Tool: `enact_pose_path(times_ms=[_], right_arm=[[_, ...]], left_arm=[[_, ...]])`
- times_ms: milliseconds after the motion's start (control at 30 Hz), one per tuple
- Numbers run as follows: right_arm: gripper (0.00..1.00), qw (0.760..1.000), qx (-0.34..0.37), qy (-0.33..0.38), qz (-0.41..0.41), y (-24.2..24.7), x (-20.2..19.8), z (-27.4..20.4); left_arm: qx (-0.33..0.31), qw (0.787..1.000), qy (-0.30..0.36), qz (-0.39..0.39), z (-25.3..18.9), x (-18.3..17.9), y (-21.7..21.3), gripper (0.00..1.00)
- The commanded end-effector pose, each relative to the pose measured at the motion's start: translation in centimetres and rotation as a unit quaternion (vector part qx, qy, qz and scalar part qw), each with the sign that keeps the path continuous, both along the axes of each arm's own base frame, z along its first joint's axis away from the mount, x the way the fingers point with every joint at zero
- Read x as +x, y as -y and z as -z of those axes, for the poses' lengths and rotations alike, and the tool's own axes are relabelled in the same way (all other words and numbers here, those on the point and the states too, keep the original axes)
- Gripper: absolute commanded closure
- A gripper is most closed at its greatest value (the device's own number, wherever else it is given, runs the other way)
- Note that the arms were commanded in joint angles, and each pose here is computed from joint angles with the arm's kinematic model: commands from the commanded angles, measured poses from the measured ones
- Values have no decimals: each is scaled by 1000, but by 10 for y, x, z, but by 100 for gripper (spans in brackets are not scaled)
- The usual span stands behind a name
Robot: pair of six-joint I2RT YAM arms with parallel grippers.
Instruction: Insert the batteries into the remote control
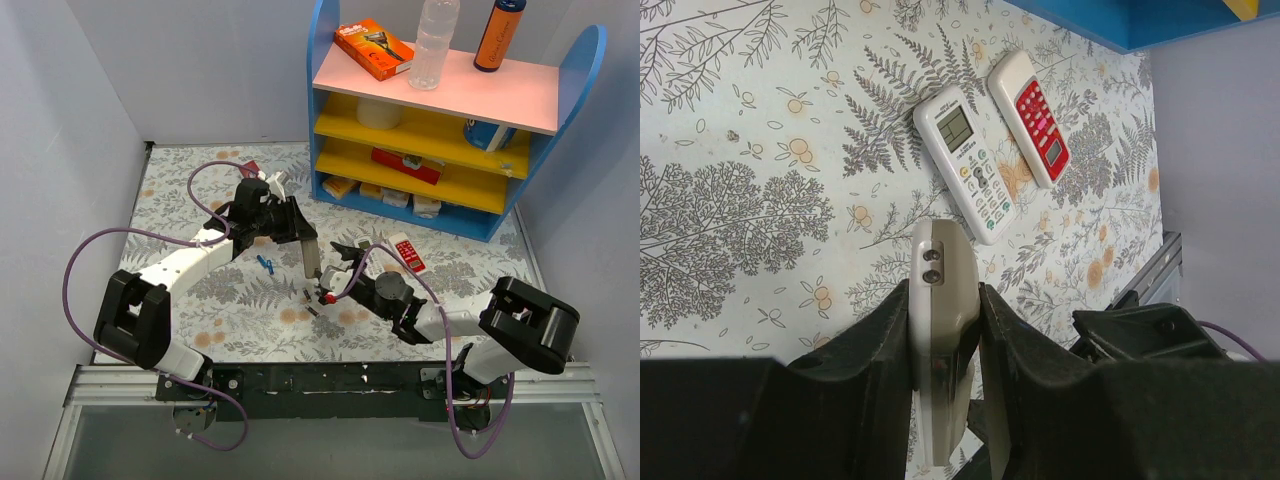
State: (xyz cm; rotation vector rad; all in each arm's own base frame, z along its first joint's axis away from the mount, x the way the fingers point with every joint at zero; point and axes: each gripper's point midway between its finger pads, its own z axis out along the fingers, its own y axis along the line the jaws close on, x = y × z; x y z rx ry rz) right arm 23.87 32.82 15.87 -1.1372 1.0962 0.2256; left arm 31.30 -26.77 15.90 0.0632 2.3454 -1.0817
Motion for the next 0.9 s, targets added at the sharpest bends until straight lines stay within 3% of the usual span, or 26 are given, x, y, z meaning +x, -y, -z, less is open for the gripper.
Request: enact_pose_path(times_ms=[0, 533, 700, 867], right_arm=[[17, 991, 72, 95, 64, 12, 17, -56], [17, 985, 57, 127, 103, 11, 32, -52], [15, 995, 65, 52, 49, 4, 14, -44], [10, 998, 40, -19, -51, -5, -17, -34]], left_arm=[[-25, 998, -51, 37, 3, -27, 11, 100], [74, 996, -31, -29, 21, 1, -13, 100], [68, 997, -21, -39, 13, 11, -20, 100], [6, 1000, -23, -19, 2, 10, -24, 100]])
